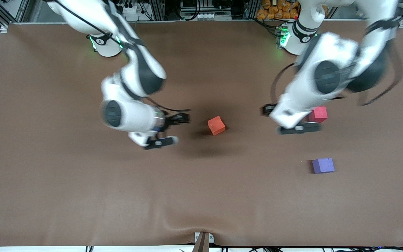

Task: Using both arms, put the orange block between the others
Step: 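Grasp the orange block with the left gripper while the right gripper releases, then carry the orange block with the left gripper toward the pink block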

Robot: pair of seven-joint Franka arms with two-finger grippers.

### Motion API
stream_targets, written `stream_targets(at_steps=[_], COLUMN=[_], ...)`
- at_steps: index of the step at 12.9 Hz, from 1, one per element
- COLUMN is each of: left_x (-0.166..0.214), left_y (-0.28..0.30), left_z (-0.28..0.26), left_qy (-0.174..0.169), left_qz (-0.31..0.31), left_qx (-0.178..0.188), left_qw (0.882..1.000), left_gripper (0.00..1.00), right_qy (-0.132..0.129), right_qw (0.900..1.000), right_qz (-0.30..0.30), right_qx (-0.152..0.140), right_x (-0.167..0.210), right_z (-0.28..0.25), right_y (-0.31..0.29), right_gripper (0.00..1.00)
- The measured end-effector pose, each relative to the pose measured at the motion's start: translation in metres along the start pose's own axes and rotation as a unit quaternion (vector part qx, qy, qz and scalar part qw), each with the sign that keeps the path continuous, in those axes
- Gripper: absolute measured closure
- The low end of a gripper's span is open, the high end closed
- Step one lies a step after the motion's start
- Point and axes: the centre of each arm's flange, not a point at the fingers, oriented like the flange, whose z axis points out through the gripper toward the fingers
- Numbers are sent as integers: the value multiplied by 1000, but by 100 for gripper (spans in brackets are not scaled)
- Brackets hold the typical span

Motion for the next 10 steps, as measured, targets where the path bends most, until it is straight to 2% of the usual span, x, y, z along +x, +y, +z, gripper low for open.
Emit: stream_targets(at_steps=[3, 4, 6, 10], left_x=[-20, -27, -39, -37], left_y=[73, 93, 131, 171], left_z=[59, 78, 112, 157], left_qy=[6, 10, 21, 34], left_qz=[-92, -117, -155, -180], left_qx=[-8, -10, -16, -21], left_qw=[996, 993, 988, 983], left_gripper=[0, 0, 0, 0], right_qy=[9, 9, 13, 12], right_qw=[997, 996, 995, 993], right_qz=[19, 32, 60, 38], right_qx=[-71, -83, -84, -112], right_x=[-42, -57, -82, -121], right_z=[-109, -137, -185, -243], right_y=[63, 82, 126, 202], right_gripper=[0, 0, 0, 0])
